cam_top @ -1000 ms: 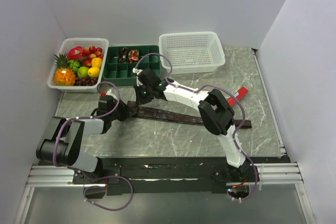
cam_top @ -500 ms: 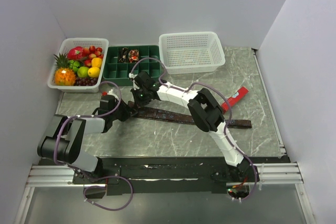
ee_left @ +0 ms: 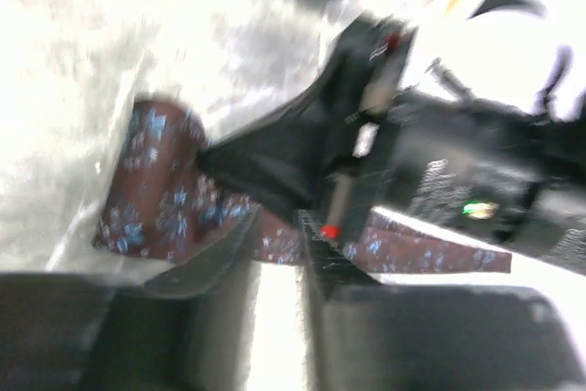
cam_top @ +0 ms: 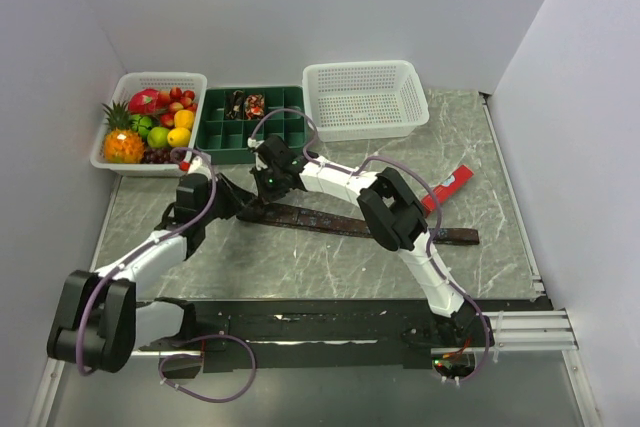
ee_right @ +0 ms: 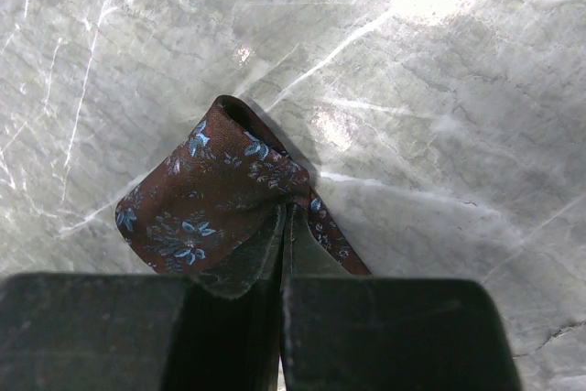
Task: Roll the ties
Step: Roll the tie at the center of the board.
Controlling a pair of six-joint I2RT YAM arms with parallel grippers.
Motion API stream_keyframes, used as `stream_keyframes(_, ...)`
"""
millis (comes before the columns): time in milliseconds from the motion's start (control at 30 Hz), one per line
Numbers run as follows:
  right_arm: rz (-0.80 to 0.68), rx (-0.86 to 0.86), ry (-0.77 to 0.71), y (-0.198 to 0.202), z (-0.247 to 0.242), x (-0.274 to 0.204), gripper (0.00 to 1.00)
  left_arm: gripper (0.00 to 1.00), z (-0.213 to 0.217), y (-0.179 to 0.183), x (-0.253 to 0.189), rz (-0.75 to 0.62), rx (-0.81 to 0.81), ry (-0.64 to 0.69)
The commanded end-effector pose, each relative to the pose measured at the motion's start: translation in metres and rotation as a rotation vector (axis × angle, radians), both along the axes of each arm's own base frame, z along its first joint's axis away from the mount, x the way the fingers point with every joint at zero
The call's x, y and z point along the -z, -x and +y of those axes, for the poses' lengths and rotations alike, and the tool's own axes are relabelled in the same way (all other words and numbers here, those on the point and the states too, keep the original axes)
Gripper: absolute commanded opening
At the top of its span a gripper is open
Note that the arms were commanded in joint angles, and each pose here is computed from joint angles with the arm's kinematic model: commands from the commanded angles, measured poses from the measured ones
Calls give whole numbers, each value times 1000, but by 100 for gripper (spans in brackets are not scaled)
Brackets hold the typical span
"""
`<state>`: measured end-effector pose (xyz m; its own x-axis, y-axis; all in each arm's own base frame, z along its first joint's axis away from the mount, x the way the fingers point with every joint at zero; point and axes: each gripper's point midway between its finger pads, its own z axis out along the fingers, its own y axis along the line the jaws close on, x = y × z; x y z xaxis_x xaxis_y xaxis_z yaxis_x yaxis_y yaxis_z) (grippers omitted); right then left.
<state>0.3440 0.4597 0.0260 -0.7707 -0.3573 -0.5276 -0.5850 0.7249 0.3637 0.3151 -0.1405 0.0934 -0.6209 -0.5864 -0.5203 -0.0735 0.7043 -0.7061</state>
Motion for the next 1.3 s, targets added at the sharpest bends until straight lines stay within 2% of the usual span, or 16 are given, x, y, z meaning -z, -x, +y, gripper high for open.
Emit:
stream_keyframes(0, 32, -5, 40, 12, -5, 17, 0, 14, 11, -17, -17, -34, -72, -20)
stream_keyframes(67, 31, -3, 39, 12, -6, 17, 0, 2, 8, -20, -15, -31, -63, -6)
stream_keyframes(100, 31, -1, 43, 12, -7, 18, 0, 1, 6, -21, -11, -20, -61, 6)
stream_keyframes(767, 1, 36, 66, 6, -17, 15, 0, 1, 13, -23, 78, 105, -115, 30)
stream_keyframes(1267, -62, 14, 9, 13, -26, -11, 0, 1, 15, -17, 95, 106, -106, 89)
